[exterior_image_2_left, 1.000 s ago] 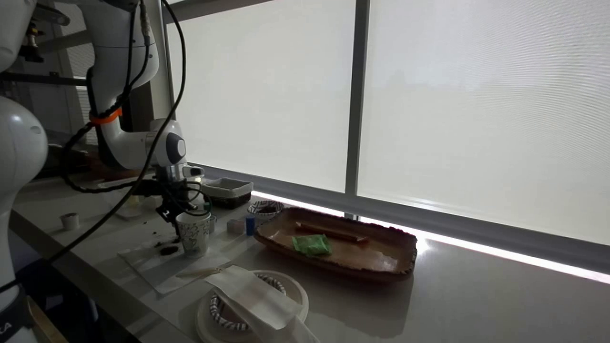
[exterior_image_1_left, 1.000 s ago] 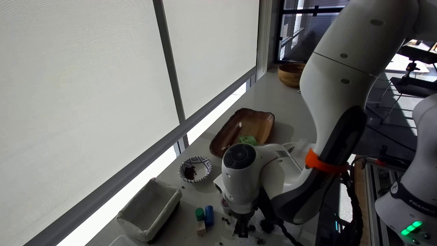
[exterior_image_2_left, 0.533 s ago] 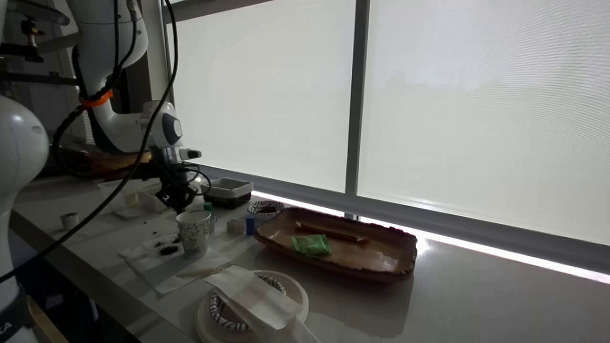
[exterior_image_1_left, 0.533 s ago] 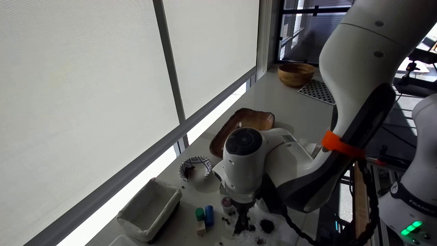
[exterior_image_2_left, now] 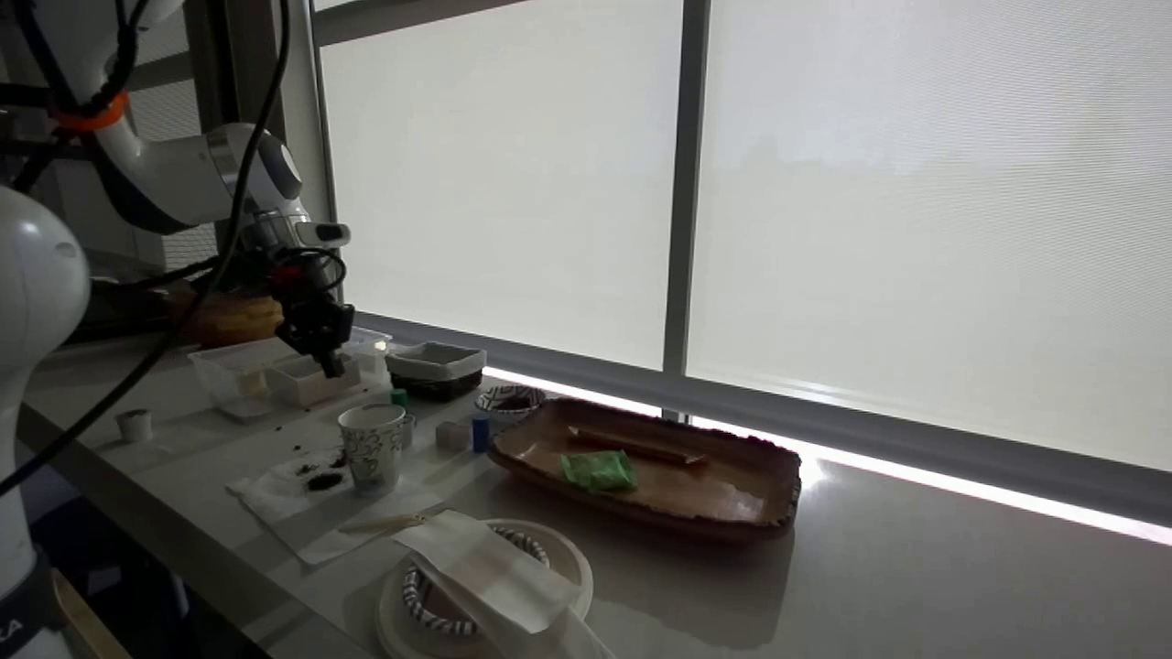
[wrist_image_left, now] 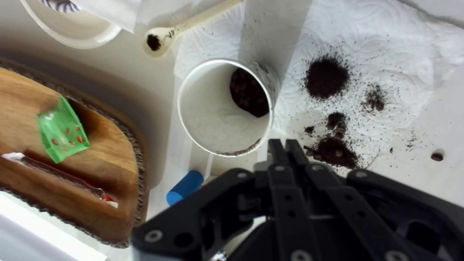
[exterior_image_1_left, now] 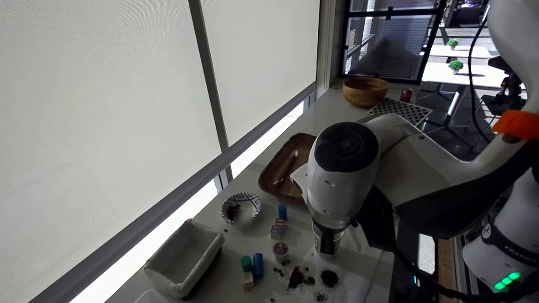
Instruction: Put some of the objects on the serviette in the white cup
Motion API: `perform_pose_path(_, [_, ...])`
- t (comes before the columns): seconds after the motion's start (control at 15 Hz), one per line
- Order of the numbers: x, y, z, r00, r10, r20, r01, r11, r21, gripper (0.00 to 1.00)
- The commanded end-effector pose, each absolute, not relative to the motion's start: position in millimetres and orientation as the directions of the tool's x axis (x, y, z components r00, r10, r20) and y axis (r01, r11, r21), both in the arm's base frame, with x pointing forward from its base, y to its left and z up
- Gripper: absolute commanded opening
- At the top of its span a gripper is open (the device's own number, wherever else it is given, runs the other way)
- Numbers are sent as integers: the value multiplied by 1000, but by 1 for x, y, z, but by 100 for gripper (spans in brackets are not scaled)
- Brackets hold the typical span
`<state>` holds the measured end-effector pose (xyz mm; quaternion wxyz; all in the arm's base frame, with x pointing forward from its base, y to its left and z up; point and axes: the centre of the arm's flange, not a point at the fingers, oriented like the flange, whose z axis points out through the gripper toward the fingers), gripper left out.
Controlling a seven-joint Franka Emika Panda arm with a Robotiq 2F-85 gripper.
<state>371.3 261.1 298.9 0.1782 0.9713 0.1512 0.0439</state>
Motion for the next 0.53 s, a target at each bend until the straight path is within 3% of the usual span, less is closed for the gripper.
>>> perform_pose_path(0.0, [337,243,318,966,247,72,200,-897,394,1])
perform_pose_path(0.47, [356,197,294,960,250,125,199,-925,325,1])
